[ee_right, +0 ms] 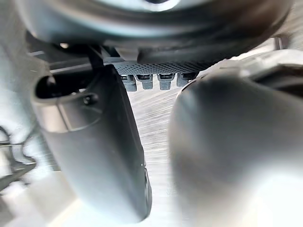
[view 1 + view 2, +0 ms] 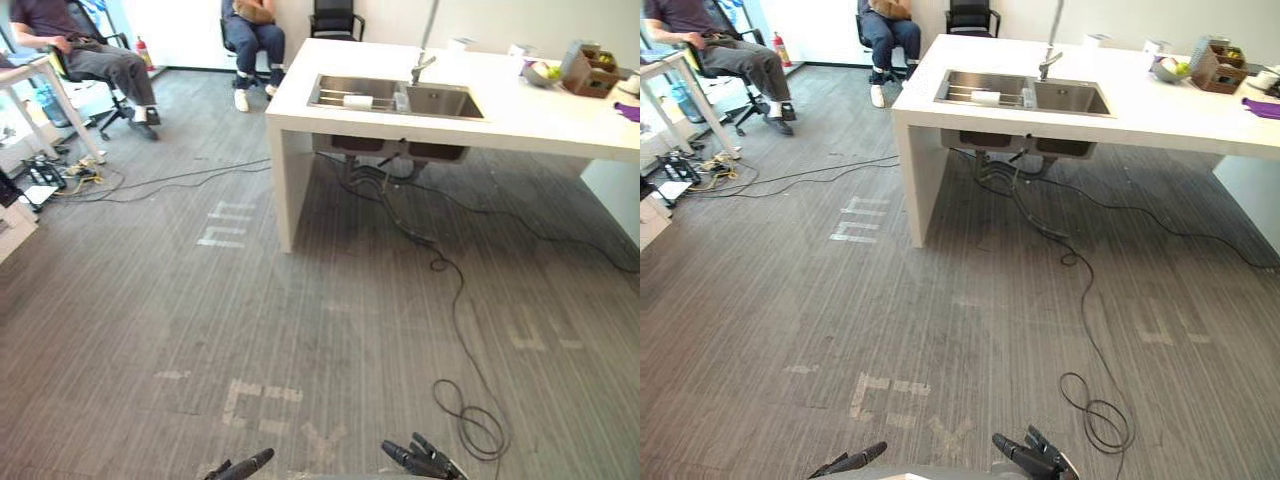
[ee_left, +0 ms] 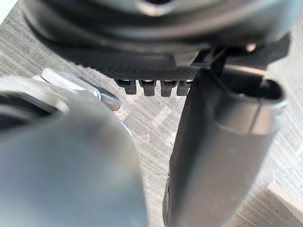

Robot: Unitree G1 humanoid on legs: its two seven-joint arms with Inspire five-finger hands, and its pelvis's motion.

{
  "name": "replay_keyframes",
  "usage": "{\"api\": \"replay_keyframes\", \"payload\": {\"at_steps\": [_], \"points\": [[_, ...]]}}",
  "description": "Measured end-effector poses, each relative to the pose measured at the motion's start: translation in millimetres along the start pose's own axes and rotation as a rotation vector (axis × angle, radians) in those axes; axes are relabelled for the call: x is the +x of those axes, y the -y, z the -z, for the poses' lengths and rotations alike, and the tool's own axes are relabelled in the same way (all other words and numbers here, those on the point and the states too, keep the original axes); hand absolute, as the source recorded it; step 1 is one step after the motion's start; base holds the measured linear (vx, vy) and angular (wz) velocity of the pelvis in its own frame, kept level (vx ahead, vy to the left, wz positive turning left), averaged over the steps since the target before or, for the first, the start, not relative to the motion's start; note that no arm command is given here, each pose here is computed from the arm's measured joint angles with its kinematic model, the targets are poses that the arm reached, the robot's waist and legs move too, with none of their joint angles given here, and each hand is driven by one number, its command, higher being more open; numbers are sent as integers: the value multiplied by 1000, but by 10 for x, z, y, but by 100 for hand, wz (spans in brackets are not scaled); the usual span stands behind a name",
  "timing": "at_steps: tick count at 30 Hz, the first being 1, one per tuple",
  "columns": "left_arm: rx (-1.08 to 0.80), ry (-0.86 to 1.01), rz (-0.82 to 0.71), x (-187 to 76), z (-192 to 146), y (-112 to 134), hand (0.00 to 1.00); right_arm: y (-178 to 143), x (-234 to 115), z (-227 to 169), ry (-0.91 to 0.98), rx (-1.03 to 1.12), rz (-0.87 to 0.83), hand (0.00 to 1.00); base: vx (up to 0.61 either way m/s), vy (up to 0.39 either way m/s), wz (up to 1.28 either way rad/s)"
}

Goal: Walk over to the sink, pick up the cup, carry it to the dishwasher, place the cup inside the dishwasher, then close the dishwasher door

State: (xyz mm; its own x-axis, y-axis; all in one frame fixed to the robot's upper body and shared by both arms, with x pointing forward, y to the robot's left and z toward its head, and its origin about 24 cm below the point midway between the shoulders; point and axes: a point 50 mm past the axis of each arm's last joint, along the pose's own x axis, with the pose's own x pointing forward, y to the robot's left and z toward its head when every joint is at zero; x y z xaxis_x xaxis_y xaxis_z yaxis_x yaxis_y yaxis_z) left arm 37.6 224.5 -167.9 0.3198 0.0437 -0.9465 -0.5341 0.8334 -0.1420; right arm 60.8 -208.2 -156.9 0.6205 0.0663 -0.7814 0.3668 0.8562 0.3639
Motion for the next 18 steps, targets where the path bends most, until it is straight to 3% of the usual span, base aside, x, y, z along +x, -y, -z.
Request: {"api": "replay_keyframes", "payload": {"at_steps": [7, 10, 18], "points": [[-10, 20, -4, 34, -41, 71, 100, -108, 49, -23, 51, 67, -86, 100, 181, -80, 6], [-30, 38, -14, 29, -89, 33, 100, -136, -8, 97, 51, 114, -95, 100, 382, -273, 25], [-188, 97, 15, 71, -42, 283, 100, 20, -57, 9, 53, 114, -67, 100, 416, -251, 15]]}}
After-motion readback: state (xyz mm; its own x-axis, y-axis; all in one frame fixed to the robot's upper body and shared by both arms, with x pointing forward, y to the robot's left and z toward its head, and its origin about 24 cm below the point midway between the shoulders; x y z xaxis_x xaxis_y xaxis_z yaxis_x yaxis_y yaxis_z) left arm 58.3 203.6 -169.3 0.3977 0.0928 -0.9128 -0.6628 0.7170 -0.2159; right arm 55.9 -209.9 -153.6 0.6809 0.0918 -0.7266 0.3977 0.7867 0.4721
